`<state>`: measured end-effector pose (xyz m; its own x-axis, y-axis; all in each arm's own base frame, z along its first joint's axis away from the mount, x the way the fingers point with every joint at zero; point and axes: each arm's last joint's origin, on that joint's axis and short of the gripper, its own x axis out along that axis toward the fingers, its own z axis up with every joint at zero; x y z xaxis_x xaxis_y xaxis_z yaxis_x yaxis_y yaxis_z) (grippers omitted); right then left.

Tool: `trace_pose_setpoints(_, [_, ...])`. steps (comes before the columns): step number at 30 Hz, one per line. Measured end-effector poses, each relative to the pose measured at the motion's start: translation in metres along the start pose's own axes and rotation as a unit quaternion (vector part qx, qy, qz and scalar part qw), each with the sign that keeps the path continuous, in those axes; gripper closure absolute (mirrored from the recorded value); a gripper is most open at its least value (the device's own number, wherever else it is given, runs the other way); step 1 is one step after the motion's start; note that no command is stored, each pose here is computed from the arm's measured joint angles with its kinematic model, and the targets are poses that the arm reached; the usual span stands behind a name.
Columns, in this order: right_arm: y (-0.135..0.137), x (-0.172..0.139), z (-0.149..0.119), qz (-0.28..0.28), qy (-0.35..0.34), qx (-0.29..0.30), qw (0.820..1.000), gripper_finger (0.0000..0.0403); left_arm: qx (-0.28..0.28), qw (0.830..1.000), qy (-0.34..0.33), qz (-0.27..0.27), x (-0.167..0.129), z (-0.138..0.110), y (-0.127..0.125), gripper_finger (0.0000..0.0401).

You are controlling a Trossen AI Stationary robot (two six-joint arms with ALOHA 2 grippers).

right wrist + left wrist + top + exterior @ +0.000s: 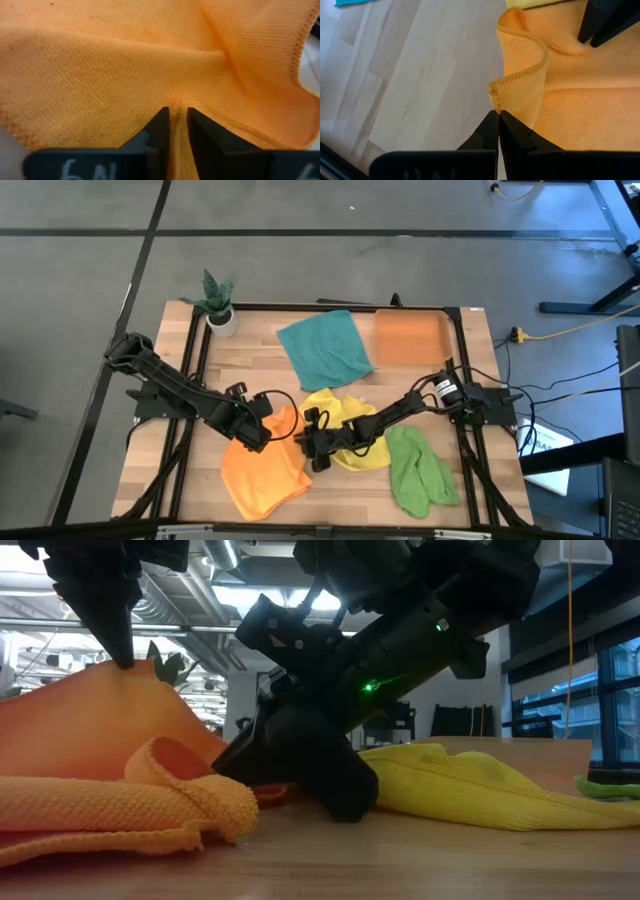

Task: Roll microfiber towels into tight, uniform cylinder then place into a basket
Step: Roll the orange microfiber towel

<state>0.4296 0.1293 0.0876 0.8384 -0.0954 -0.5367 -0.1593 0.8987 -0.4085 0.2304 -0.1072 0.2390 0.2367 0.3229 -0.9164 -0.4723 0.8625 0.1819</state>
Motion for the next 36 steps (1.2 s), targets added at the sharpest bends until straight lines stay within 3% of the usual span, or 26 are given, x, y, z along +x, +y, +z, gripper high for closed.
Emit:
trace_pose_setpoints(5, [0.0,0.0,0.0,0.0,0.0,0.0,1.0,0.0394,-0.004,1.0,0.003,-0.002,0.0,0.0,0.0,0.0401])
trace_pose_setpoints(12, [0.0,0.0,0.0,-0.002,0.001,-0.001,1.0,0.0399,-0.015,1.0,0.003,-0.002,0.0,0.0,0.0,0.0401])
trace_pose_setpoints(19, [-0.007,-0.006,0.005,-0.049,0.014,-0.007,0.999,0.0401,-0.029,1.0,0.003,-0.003,-0.001,-0.001,-0.001,0.0401])
trace_pose_setpoints(25, [-0.019,-0.023,0.021,-0.055,0.019,-0.006,0.998,0.0401,-0.025,1.0,-0.005,0.009,-0.001,-0.002,0.0,0.0401])
trace_pose_setpoints(36, [-0.049,-0.078,0.048,-0.149,0.082,-0.029,0.985,0.0402,-0.032,0.996,-0.071,0.046,-0.01,0.0,0.01,0.0401])
